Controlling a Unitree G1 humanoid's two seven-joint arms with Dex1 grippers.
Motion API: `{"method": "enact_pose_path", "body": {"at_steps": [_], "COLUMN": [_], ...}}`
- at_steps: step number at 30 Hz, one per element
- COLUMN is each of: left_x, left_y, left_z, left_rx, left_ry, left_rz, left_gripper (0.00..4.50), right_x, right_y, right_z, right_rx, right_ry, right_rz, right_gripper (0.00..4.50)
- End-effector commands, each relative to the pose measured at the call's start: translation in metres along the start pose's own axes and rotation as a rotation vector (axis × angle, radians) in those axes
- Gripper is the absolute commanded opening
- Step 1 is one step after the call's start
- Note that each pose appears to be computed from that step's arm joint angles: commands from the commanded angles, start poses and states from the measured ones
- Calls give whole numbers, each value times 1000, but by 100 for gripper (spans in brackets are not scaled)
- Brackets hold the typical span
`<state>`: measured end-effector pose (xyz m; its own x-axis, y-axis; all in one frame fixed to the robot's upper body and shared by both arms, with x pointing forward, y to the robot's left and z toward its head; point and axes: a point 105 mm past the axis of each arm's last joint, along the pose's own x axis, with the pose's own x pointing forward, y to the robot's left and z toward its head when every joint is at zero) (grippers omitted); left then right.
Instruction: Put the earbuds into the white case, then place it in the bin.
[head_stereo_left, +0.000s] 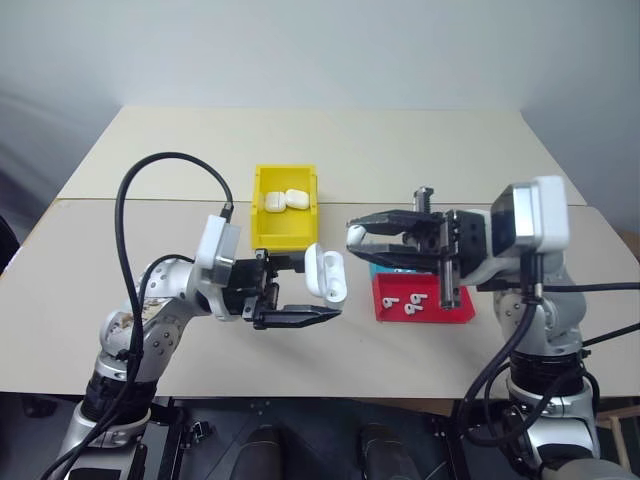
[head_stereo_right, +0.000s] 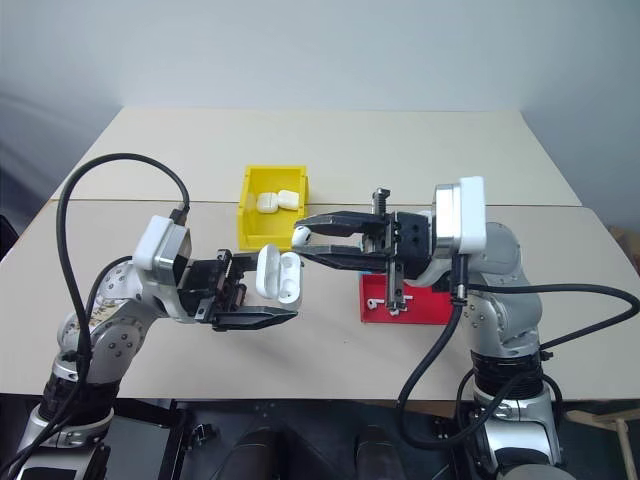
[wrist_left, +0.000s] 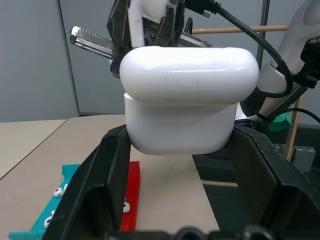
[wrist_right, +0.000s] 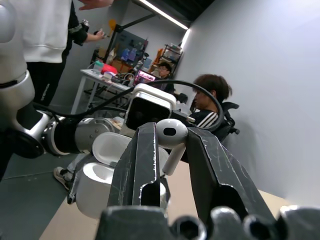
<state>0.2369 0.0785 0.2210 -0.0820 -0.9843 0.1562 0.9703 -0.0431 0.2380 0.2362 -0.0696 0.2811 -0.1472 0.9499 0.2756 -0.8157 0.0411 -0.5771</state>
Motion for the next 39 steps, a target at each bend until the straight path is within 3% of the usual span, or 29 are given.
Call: {"method": "enact_pose_path", "body": {"at_steps": [1,39], "left_x": [2,7], "left_y": [0,0], "left_z": [4,-1], "left_rx": [30,71], "left_ry": [-6,-23], "left_rz": [-10,-38], "left_gripper": [270,270], "right_x": [4,6], "right_y": [2,12], "right_z": [4,-22], "right_rx": [-25,35], "right_ry": [-23,38], "right_rz": [26,42], "right_gripper": [62,62]}}
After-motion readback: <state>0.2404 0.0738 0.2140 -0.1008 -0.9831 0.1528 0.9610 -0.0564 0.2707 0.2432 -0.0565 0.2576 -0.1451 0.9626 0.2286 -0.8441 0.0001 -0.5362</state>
